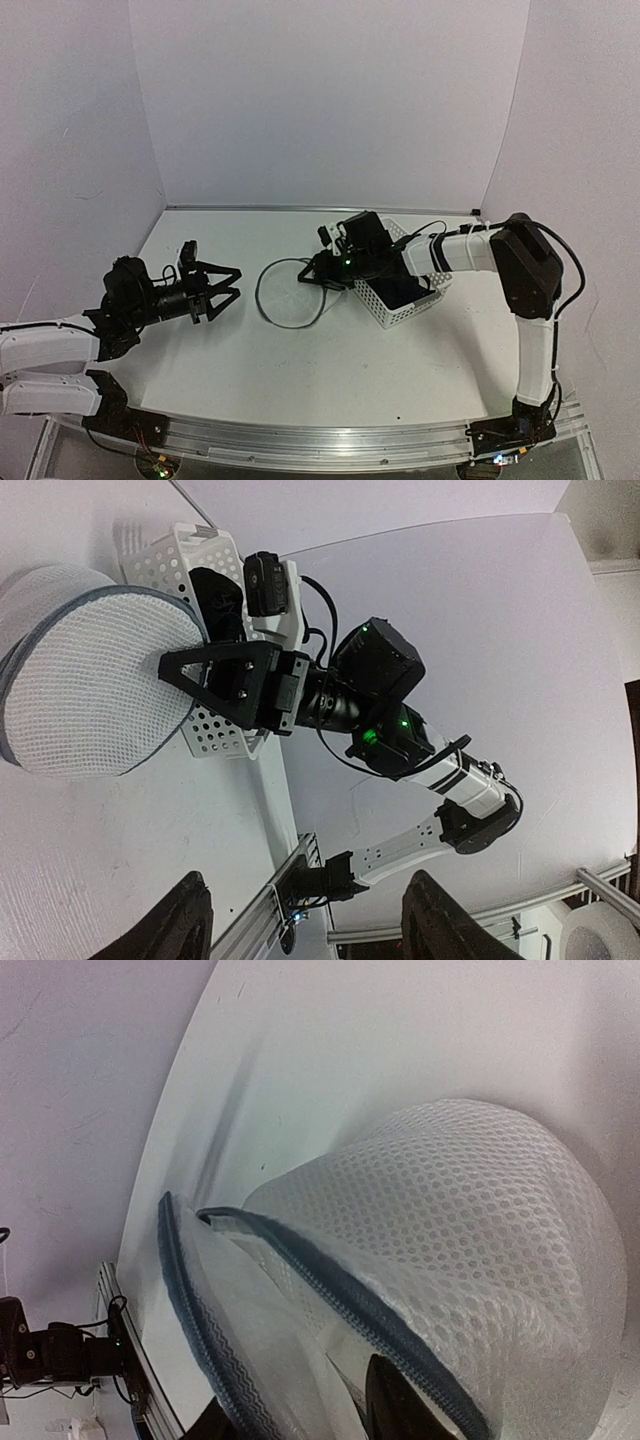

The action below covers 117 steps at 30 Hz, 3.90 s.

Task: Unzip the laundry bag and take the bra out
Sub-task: Close the laundry bag lid on the laundry bag, then adjust the laundry bag at the center of the board, then reset both arms

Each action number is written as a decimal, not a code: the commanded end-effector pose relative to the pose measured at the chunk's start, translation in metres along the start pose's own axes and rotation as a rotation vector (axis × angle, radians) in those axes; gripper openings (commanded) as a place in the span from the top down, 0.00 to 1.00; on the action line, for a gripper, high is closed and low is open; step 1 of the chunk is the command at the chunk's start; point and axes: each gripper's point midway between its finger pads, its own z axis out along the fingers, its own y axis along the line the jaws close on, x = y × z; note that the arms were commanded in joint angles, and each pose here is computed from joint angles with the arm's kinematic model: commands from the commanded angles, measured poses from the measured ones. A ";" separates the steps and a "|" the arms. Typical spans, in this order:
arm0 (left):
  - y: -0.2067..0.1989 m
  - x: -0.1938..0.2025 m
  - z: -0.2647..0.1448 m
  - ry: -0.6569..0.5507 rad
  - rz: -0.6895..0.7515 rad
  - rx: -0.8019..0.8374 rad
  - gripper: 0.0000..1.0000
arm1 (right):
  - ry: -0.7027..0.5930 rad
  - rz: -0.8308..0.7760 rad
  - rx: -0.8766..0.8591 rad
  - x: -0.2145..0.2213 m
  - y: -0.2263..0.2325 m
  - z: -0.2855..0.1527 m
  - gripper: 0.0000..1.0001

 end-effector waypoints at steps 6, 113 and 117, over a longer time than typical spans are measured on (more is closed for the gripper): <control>-0.023 -0.012 0.005 -0.013 0.058 0.053 0.35 | -0.220 -0.131 0.009 -0.047 0.044 -0.062 0.58; -0.009 -0.036 0.001 -0.030 0.161 -0.040 0.33 | -0.395 -0.563 0.166 -0.018 0.075 -0.102 0.22; 0.000 -0.043 0.003 -0.029 0.203 -0.094 0.28 | -0.495 -0.567 0.244 -0.027 0.067 -0.141 0.02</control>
